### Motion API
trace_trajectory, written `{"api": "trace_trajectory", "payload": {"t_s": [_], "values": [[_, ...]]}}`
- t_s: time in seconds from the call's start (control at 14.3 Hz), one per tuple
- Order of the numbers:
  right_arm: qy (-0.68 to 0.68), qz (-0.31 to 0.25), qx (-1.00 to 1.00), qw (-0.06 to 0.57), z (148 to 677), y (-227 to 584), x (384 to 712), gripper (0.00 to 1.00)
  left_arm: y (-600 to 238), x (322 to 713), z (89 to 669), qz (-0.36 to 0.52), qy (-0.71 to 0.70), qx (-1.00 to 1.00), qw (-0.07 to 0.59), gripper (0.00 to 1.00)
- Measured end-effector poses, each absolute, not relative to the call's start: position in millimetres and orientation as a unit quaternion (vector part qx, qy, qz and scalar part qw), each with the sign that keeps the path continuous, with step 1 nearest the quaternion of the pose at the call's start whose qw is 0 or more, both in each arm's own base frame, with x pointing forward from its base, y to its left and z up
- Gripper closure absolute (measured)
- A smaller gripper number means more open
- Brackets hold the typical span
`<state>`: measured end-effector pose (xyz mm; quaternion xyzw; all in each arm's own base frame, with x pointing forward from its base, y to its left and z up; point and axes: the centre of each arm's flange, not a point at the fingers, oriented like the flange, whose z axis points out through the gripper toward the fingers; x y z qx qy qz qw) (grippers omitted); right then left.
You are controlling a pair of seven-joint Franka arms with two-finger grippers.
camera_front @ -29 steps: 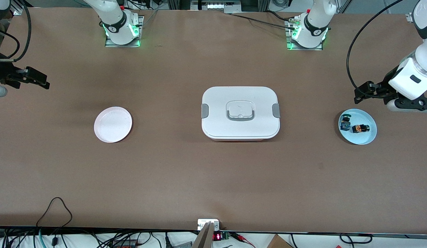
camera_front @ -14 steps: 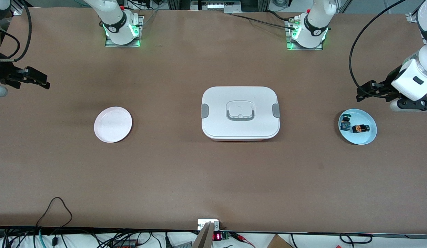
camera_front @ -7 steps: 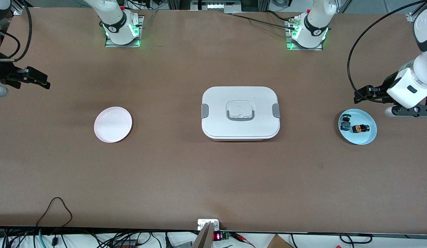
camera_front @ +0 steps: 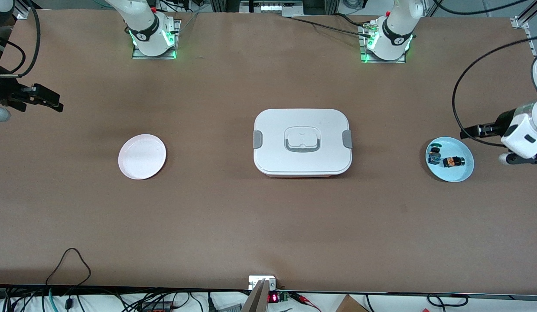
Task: Transfer orange switch to right arm and place
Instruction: 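Lower the left gripper onto the orange switch on the blue plate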
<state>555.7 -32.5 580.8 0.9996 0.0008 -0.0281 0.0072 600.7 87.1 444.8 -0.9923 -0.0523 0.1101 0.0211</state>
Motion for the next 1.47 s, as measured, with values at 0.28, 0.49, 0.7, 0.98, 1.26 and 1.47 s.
{"api": "trace_trajectory", "payload": {"t_s": [0.28,0.49,0.7,0.98,1.26,1.47], "values": [[0.001,-0.028,1.0,0.007,580.9,-32.3,555.7,0.0,113.9,624.3,366.7,0.081,-0.019,-0.995,0.052,0.0],[0.001,-0.028,1.0,0.007,581.0,-32.2,555.7,0.0,140.2,624.8,307.9,0.062,-0.014,-0.997,0.052,0.0],[0.001,-0.028,1.0,0.007,581.0,-32.1,555.6,0.0,156.4,609.5,264.9,0.038,-0.021,-0.998,0.051,0.02],[0.001,-0.028,1.0,0.007,581.0,-31.9,555.6,0.0,170.2,580.3,227.2,0.025,-0.028,-0.998,0.046,0.01],[0.001,-0.028,1.0,0.007,581.0,-31.8,555.6,0.0,177.0,567.4,214.2,0.036,-0.036,-0.998,0.043,0.03],[0.001,-0.028,1.0,0.007,581.0,-31.7,555.7,0.0,179.1,564.5,205.7,0.033,-0.036,-0.998,0.042,0.03]]}}
